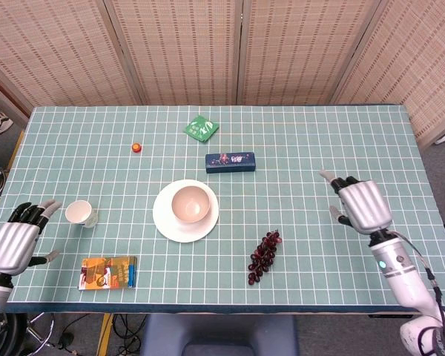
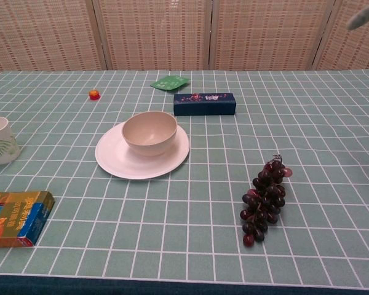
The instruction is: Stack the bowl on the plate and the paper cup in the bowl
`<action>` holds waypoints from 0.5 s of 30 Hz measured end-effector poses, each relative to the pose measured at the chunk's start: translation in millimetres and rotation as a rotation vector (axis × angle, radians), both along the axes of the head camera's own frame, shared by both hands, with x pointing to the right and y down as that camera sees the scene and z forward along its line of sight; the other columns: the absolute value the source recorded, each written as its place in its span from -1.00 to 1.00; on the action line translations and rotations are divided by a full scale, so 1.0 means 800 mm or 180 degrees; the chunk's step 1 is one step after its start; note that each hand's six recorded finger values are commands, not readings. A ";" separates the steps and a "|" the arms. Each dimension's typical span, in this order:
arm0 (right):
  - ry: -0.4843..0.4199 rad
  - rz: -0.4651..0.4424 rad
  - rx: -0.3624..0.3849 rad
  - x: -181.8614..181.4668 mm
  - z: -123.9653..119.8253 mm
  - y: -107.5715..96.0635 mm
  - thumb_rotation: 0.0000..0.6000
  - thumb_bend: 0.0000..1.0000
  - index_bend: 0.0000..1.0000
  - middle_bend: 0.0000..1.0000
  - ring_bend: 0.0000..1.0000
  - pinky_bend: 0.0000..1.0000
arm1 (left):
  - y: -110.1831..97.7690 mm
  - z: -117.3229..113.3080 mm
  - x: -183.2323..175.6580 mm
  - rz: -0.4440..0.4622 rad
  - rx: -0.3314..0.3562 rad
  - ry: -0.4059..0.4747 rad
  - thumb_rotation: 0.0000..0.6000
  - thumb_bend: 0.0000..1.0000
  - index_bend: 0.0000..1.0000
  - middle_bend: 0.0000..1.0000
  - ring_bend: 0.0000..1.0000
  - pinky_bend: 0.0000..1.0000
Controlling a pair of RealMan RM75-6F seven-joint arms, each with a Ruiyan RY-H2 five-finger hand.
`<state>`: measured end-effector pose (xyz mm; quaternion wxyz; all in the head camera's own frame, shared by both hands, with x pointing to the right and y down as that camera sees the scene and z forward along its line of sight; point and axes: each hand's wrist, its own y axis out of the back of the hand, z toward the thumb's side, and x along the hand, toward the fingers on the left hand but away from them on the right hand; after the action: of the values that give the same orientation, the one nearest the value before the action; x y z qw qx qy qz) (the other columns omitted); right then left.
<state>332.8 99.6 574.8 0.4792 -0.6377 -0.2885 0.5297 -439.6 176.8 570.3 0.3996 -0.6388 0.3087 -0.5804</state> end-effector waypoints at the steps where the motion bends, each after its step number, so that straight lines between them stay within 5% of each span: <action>1: 0.0030 0.0063 0.0047 0.013 -0.004 0.006 1.00 -0.47 -0.66 -0.11 -0.17 0.39 | -0.003 0.003 0.002 0.0000 -0.0021 0.0017 1.00 -1.00 -0.84 -0.76 -0.65 -0.74; 8: 0.0185 0.0613 0.0285 0.105 -0.040 0.062 1.00 -0.47 -0.66 -0.12 -0.18 0.36 | -0.013 0.023 0.015 0.0022 -0.0197 0.0085 1.00 -1.00 -0.95 -0.84 -0.77 -0.74; 15: 0.0281 0.0851 0.0378 0.144 -0.069 0.082 1.00 -0.47 -0.66 -0.12 -0.19 0.35 | -0.024 0.043 0.026 0.0032 -0.0530 0.0116 1.00 -1.00 -1.00 -1.00 -0.91 -0.74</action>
<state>448.2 165.5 519.7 0.4534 -0.5403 -0.3803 0.5983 -418.8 157.8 604.5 0.3423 -0.6819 0.2634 -0.5904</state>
